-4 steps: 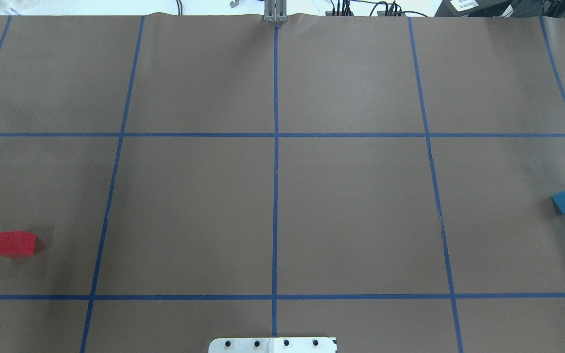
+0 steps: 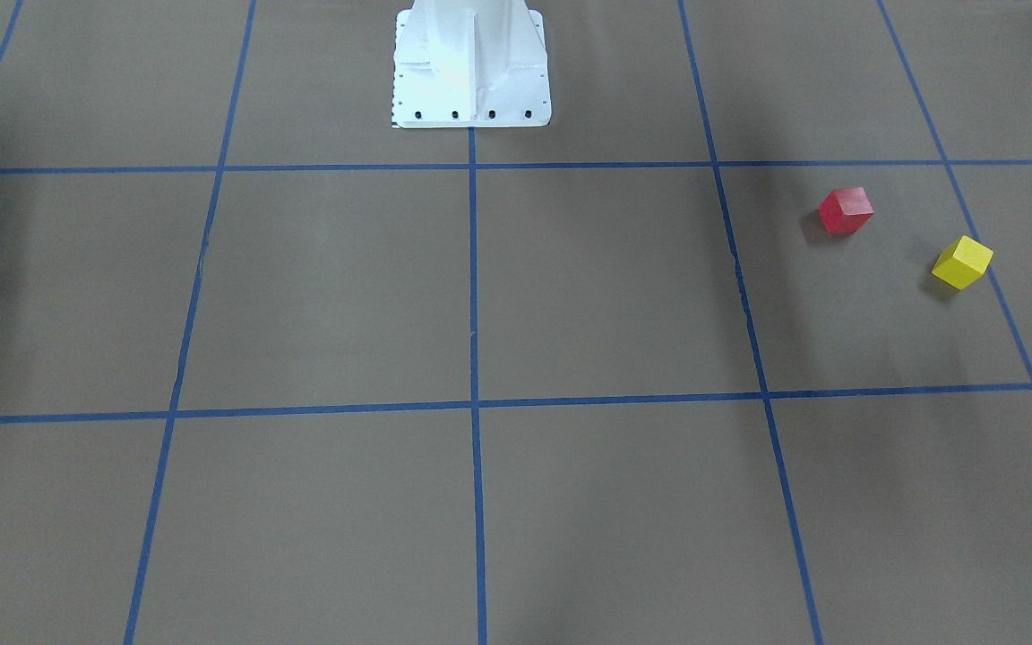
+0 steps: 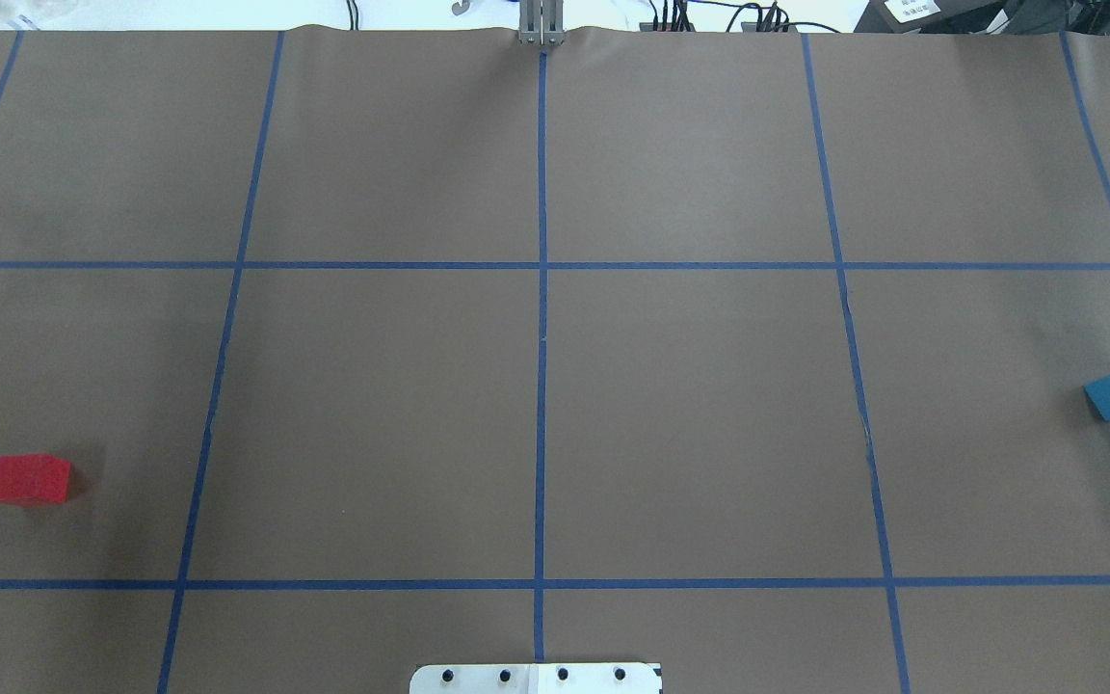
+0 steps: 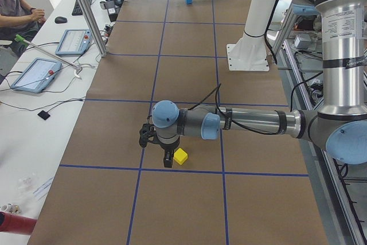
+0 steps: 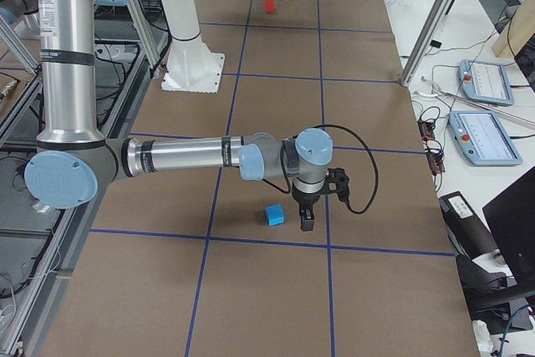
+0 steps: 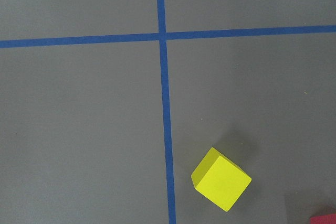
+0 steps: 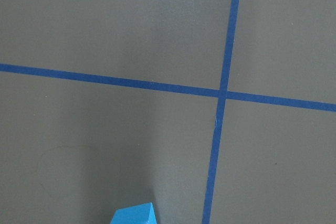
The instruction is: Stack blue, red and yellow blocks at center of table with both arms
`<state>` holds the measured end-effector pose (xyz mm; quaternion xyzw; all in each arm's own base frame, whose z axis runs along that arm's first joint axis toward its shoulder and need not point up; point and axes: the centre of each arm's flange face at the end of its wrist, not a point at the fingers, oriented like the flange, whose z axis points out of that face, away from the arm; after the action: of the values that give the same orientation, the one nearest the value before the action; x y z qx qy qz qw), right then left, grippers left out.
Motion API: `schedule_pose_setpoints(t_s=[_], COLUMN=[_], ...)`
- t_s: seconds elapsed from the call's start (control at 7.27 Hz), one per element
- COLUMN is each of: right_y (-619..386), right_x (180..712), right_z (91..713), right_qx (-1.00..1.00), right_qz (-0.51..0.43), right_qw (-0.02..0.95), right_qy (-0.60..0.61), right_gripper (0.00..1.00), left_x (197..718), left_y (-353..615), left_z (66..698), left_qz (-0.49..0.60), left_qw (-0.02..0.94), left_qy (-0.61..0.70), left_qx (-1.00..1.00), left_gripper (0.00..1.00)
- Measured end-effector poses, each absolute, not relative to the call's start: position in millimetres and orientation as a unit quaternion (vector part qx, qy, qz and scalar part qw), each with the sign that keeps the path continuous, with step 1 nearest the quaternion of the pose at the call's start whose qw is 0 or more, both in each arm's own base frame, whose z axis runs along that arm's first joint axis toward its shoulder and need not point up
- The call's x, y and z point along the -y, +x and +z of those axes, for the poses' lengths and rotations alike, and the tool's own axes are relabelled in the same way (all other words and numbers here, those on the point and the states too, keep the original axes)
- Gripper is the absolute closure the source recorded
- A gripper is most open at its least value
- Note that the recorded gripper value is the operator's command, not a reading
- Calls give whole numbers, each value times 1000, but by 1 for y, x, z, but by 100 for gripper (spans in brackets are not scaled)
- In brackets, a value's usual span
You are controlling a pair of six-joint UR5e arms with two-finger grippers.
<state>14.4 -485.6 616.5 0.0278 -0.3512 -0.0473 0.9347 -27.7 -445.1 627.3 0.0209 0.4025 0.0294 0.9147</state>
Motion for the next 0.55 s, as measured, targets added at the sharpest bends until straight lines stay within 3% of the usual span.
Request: schedule_pose_setpoints(t_s=[0.55], right_y=[-48], right_x=[472], right_z=[609], right_qx=[389], right_qz=[-103], right_qw=[916], right_qy=[6], right_gripper=[0], left_x=[444], left_y=[-27], left_z=[630], left_qz=[29], left_qw=[915], left_qy=[19], left_qx=[-402], left_gripper=[0])
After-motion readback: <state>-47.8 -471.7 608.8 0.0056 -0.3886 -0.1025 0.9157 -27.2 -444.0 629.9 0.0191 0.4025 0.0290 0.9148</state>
